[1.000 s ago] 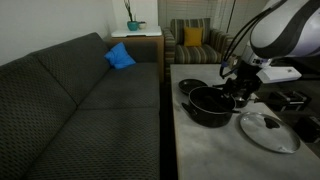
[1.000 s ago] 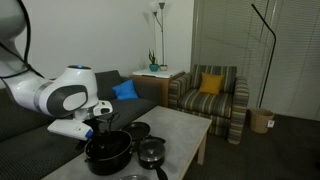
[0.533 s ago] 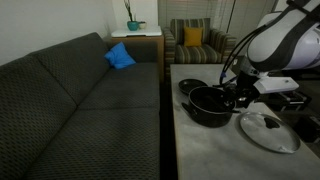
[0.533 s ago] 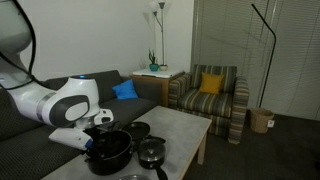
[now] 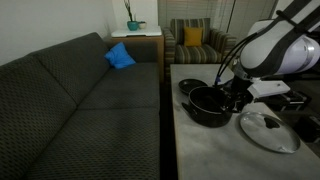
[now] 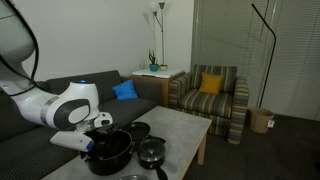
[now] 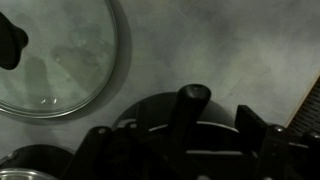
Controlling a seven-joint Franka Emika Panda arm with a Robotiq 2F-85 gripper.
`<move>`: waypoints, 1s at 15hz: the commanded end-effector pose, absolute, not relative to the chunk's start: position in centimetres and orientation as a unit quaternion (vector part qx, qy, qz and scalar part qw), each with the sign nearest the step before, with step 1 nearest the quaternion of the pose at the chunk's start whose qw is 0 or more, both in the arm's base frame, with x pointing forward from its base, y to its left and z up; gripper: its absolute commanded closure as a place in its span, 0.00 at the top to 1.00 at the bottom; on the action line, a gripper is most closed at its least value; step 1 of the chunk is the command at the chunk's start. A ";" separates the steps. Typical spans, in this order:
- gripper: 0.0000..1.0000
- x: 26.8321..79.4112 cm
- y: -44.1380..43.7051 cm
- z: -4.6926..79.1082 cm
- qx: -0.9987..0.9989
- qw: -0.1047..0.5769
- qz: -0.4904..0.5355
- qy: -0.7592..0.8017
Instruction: Use the big spoon to stir the contents of the big pot
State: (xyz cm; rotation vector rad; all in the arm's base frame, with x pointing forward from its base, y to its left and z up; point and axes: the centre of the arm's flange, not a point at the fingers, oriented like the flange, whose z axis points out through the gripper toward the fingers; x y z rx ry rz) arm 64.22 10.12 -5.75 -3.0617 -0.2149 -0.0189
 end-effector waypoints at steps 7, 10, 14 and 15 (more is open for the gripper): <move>0.17 65.7 9.9 -4.8 -0.997 0.032 0.006 -0.076; 0.07 65.9 9.6 -3.6 -0.997 0.031 0.011 -0.075; 0.07 65.6 9.9 -0.5 -0.994 0.020 0.047 -0.095; 0.07 65.5 10.1 0.7 -0.991 0.010 0.069 -0.111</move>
